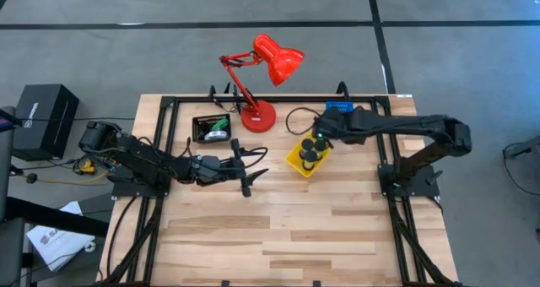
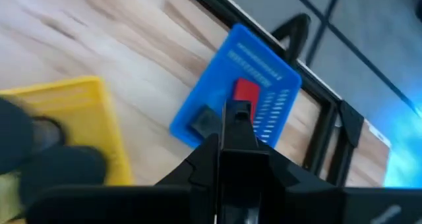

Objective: Pick & Place Office items
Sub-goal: Put the black digital clock into the blue bin

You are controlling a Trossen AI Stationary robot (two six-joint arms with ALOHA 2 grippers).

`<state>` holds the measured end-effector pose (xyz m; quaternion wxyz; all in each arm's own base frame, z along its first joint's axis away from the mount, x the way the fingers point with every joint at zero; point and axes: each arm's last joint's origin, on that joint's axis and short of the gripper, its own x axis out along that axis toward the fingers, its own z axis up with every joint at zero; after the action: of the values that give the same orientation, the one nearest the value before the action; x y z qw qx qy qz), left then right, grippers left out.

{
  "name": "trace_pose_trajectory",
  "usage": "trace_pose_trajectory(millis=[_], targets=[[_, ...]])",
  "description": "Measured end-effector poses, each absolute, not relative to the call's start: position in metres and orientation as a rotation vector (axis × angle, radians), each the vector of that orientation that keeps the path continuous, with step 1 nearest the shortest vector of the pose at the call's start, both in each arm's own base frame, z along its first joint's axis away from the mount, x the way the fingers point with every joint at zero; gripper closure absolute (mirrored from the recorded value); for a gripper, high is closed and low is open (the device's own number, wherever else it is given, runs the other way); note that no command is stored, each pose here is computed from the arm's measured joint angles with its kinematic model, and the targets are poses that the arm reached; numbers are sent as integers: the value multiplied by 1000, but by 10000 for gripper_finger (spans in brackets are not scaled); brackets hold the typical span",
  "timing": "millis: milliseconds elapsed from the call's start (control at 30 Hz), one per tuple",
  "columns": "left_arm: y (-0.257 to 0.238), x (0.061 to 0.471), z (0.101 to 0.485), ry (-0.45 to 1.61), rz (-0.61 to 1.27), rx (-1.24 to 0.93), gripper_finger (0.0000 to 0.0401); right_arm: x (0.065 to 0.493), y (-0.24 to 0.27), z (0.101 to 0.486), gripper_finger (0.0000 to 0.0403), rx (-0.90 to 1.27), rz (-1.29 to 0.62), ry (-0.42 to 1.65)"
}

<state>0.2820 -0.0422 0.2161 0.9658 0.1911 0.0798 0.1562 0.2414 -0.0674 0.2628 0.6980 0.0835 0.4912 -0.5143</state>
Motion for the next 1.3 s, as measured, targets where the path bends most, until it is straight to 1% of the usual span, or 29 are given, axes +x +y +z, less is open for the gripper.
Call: trace_pose_trajectory(millis=[167, 300, 467, 567, 667, 733, 800, 867, 1000, 1300], targets=[[-42, 282, 216, 162, 316, 387, 164, 249, -100, 234, 349, 221, -1215, 1240], [-42, 282, 216, 162, 316, 387, 164, 258, -123, 204, 349, 189, -1204, 1372], [-42, 282, 216, 163, 315, 387, 164, 266, -144, 183, 349, 216, -1159, 1428], [-42, 282, 216, 163, 315, 387, 164, 267, -151, 181, 349, 219, -1196, 1384], [-42, 282, 216, 162, 315, 387, 164, 259, -150, 173, 349, 221, -1186, 1455], [-42, 282, 216, 162, 315, 387, 164, 262, -150, 195, 349, 267, -1185, 1320], [-42, 282, 216, 162, 315, 387, 164, 257, -146, 207, 349, 304, -1157, 1300], [-42, 282, 216, 163, 315, 387, 164, 252, -142, 207, 349, 308, -1145, 1323], [-42, 282, 216, 162, 316, 381, 164, 244, -137, 236, 349, 321, -1146, 1204], [-42, 282, 216, 156, 318, 351, 164, 230, -133, 259, 349, 331, -1143, 1121]])
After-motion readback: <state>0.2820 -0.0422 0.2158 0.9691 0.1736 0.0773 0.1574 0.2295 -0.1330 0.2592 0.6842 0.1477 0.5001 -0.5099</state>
